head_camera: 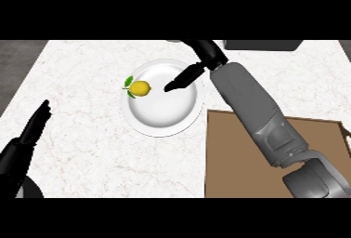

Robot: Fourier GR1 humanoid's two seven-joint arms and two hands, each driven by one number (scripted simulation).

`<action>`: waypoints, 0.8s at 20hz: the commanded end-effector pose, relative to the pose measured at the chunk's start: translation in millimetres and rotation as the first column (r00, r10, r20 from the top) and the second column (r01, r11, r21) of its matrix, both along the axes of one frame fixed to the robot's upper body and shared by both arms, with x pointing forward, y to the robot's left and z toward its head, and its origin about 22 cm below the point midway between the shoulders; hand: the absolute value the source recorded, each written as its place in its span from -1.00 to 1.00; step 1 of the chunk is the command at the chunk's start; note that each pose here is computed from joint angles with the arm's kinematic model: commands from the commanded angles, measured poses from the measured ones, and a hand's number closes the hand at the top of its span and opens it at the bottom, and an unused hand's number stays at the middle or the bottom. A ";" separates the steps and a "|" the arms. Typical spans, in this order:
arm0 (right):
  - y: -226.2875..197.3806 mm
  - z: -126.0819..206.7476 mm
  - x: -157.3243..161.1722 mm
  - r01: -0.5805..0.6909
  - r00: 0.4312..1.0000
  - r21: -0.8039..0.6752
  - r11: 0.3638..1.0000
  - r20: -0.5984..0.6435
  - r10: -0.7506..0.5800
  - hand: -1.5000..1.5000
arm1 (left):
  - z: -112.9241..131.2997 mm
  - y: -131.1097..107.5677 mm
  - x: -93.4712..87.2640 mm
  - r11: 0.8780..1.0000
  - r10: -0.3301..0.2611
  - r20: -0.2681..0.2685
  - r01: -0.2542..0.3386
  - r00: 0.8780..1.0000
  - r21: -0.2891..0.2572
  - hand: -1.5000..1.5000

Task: Pick the lemon from the tray and place it in the plate

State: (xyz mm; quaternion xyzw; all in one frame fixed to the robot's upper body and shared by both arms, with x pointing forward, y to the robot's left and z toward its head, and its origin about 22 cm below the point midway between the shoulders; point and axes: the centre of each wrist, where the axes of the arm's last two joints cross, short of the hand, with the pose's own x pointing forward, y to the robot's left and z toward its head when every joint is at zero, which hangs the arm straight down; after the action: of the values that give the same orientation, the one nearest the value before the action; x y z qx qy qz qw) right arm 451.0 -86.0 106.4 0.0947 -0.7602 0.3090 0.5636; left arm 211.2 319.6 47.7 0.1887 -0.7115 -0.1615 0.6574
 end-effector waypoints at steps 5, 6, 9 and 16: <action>-82.5 22.8 20.6 0.031 1.000 0.183 0.983 -0.007 -0.030 -1.00 | -11.0 2.0 8.0 0.999 0.030 -0.026 -0.030 0.999 -0.014 0.00; -87.4 14.5 18.8 0.026 1.000 0.187 0.982 0.003 -0.027 -1.00 | -16.6 1.3 1.5 1.000 0.015 -0.031 -0.015 0.999 -0.005 0.00; -123.9 8.9 17.2 0.010 0.999 0.171 0.985 0.042 -0.017 -1.00 | -12.9 -7.9 3.6 1.000 0.003 -0.004 -0.003 1.000 -0.023 0.00; -153.7 15.8 18.0 0.011 0.999 0.156 0.988 0.048 -0.019 -1.00 | -8.4 -2.9 9.0 1.000 -0.018 -0.026 0.017 1.000 -0.009 0.00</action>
State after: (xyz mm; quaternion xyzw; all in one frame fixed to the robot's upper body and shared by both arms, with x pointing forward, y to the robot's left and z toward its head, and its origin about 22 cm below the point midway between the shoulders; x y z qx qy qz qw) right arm 469.8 -222.2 121.3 0.1279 -0.7981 0.2458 0.5350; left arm 219.3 313.9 58.1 0.1768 -0.7250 -0.1698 0.6437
